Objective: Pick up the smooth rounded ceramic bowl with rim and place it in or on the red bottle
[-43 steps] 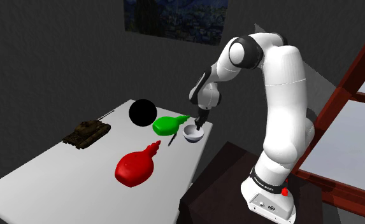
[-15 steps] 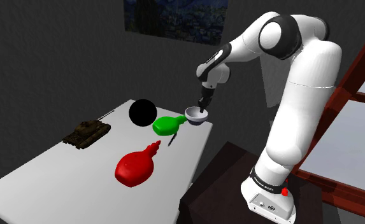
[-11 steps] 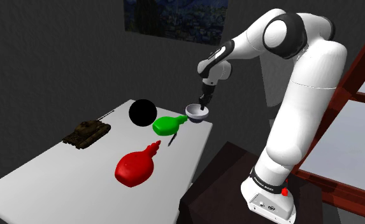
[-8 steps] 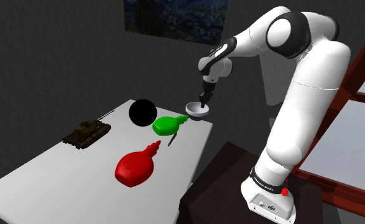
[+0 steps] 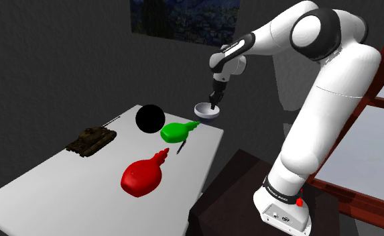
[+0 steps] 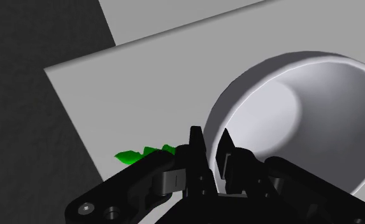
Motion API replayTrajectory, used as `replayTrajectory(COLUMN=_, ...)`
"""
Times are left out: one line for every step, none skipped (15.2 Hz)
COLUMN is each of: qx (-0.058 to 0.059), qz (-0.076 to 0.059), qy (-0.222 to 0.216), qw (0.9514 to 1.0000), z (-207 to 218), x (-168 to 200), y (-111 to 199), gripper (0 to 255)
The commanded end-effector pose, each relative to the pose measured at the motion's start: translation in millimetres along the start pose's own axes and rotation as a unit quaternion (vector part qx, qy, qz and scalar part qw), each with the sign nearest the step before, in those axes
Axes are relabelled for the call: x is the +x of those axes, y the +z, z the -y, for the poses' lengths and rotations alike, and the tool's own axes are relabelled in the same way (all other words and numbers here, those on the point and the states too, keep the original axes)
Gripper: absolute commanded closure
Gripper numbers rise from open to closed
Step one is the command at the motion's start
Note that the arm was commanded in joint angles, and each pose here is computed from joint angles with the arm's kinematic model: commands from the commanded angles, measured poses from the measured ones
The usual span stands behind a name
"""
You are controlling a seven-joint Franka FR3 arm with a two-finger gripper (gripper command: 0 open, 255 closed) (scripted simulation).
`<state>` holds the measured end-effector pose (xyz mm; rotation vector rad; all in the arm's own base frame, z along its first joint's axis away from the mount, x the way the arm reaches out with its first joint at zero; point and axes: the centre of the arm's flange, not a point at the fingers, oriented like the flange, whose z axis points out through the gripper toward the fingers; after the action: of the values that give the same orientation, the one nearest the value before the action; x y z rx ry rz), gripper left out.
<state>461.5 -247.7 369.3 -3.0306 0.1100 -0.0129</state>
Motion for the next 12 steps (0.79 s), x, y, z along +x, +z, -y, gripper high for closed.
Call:
replayTrajectory(qx=0.000, qz=0.000, qy=0.000, qw=1.0000, z=25, x=3, y=-2, gripper=255)
replayTrajectory(qx=0.000, qz=0.000, qy=0.000, qw=1.0000, z=38, x=4, y=-1, gripper=255)
replayTrajectory(qx=0.000, qz=0.000, qy=0.000, qw=1.0000, z=51, x=5, y=-1, gripper=255)
replayTrajectory(qx=0.000, qz=0.000, qy=0.000, qw=1.0000, z=64, x=6, y=0, gripper=255)
replayTrajectory(qx=0.000, qz=0.000, qy=0.000, qw=1.0000, z=78, x=7, y=0, gripper=255)
replayTrajectory(qx=0.000, qz=0.000, qy=0.000, qw=1.0000, z=91, x=8, y=1, gripper=255)
replayTrajectory(qx=0.000, qz=0.000, qy=0.000, qw=1.0000, z=104, x=9, y=1, gripper=255)
replayTrajectory(qx=0.000, qz=0.000, qy=0.000, qw=1.0000, z=117, x=10, y=2, gripper=255)
replayTrajectory(qx=0.000, qz=0.000, qy=0.000, qw=1.0000, z=130, x=11, y=2, gripper=255)
replayTrajectory(qx=0.000, qz=0.000, qy=0.000, qw=1.0000, z=143, x=12, y=3, gripper=255)
replayTrajectory(qx=0.000, qz=0.000, qy=0.000, qw=1.0000, z=156, x=13, y=3, gripper=255)
replayTrajectory(qx=0.000, qz=0.000, qy=0.000, qw=1.0000, z=170, x=14, y=4, gripper=255)
